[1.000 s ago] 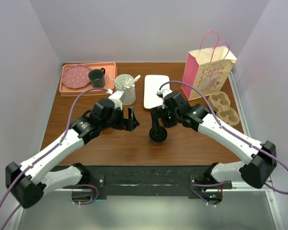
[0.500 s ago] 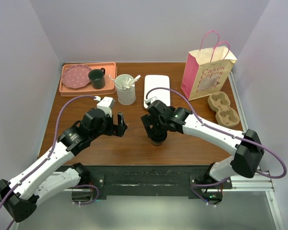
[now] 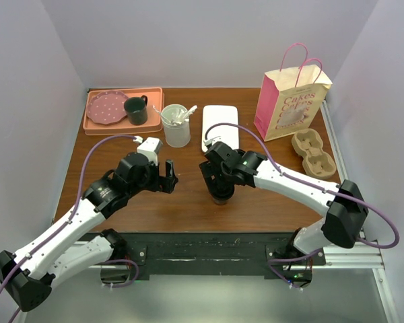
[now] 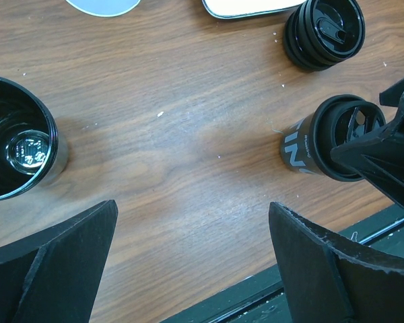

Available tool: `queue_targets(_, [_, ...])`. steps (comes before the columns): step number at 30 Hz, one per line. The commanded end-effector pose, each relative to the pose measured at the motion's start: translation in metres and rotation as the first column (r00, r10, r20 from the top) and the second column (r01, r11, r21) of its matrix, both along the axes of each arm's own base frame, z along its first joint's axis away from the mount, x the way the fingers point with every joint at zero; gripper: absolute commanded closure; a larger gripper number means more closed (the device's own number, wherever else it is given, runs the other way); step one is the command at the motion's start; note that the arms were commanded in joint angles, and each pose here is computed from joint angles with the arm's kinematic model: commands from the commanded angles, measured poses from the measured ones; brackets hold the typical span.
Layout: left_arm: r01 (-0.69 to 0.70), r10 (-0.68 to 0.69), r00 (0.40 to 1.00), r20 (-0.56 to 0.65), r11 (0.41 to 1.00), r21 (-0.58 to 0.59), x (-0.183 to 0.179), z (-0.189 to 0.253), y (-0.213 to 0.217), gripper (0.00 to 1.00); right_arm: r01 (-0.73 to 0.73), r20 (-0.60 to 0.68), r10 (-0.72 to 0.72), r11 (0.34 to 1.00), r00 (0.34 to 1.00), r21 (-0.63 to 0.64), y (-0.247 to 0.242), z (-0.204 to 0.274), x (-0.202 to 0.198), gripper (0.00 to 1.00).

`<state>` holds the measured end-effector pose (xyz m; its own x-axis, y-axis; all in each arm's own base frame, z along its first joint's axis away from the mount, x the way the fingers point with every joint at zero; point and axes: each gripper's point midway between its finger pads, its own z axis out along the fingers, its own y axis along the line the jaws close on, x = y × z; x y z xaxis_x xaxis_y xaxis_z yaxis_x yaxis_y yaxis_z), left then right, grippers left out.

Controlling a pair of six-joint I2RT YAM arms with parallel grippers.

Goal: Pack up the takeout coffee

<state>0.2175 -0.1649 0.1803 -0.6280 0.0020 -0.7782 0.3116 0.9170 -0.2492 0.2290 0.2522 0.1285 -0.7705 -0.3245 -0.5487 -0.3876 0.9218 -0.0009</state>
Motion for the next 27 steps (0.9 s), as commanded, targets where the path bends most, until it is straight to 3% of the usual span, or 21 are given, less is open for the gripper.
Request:
queue_targets(1, [0.006,-0.006,0.999,0.043,1.000,-0.006,0.007,0.008,-0.002,0.00,0.020,0.032,-0.020,1.000,0.999,-0.007,0.003,0.006,0.008,0.13])
queue_targets(8, [0.006,-0.006,0.999,0.043,1.000,0.002,0.008,0.008,-0.002,0.00,0.014,0.002,-0.014,1.000,1.000,-0.018,0.005,-0.003,0.005,0.15])
queue_targets(15, [-0.001,0.000,0.998,0.058,1.000,0.005,0.010,0.012,-0.001,0.00,0.105,0.048,-0.102,0.992,0.994,-0.067,-0.018,0.007,0.007,0.23])
queue_targets(19, [-0.001,0.001,0.998,0.060,1.000,0.006,0.012,0.012,-0.001,0.00,0.175,0.082,-0.166,0.976,0.983,-0.131,-0.043,0.012,0.007,0.25])
queue_targets(27, [0.025,-0.025,0.998,0.054,1.000,0.002,0.011,0.010,-0.006,0.00,0.381,0.062,-0.376,0.921,0.924,-0.085,-0.116,0.009,0.013,0.28])
